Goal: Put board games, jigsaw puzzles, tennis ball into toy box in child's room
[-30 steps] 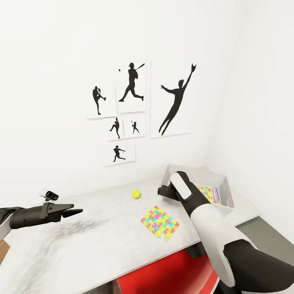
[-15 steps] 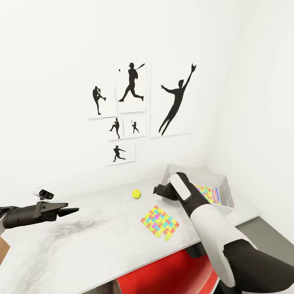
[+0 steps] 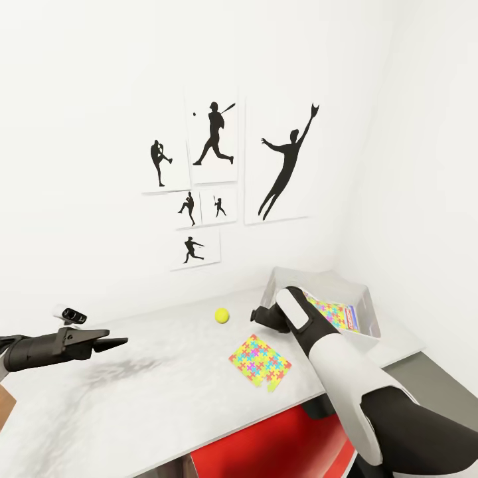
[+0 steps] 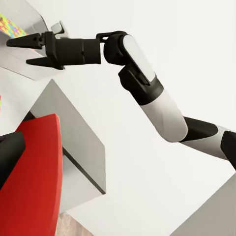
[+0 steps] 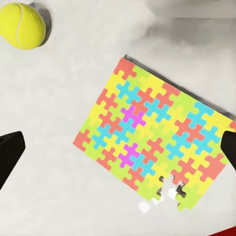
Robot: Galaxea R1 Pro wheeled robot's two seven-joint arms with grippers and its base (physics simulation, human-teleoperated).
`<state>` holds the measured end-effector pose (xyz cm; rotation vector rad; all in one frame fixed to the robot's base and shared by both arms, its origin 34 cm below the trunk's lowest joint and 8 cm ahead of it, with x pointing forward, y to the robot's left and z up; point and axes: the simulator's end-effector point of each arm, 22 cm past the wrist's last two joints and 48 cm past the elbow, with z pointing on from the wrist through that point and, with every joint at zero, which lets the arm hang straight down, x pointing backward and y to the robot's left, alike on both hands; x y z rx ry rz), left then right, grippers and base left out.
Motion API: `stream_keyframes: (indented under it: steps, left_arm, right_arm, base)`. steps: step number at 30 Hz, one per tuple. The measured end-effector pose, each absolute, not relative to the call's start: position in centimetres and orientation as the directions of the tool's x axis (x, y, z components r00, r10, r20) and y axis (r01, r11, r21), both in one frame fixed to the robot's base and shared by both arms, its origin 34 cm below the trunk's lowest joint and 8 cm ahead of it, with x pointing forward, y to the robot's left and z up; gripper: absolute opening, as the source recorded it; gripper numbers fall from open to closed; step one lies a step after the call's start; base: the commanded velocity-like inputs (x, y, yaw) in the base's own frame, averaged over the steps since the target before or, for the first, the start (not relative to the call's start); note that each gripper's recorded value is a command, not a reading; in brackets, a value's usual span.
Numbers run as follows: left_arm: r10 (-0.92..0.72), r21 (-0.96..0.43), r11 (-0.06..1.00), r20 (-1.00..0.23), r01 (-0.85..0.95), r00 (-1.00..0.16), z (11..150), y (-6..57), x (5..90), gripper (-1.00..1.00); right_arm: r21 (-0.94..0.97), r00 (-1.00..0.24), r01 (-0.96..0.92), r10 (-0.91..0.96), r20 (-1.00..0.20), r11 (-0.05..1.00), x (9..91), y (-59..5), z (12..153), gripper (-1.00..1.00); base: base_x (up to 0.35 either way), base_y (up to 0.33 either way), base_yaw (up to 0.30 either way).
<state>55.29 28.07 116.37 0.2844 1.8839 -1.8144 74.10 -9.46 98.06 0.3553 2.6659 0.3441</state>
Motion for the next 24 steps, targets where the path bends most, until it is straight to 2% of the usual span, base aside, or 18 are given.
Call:
stream_keyframes:
  steps: [10, 24]
  left_arm:
    - [-0.191, -0.871, 0.090, -0.491, 0.483, -0.850, 116.3, 28.1, 55.3, 1.00]
    - [-0.191, -0.874, 0.092, -0.485, 0.476, -0.853, 116.0, 28.1, 55.4, 1.00]
  right_arm:
    - [0.196, -0.867, 0.171, 0.242, -0.436, 0.966, 74.7, -11.4, 98.2, 1.00]
    - [0.185, -0.868, 0.167, 0.233, -0.438, 0.968, 74.8, -11.6, 97.9, 1.00]
  base:
    - [0.000, 0.000, 0.000]
    - [0.000, 0.000, 0.006]
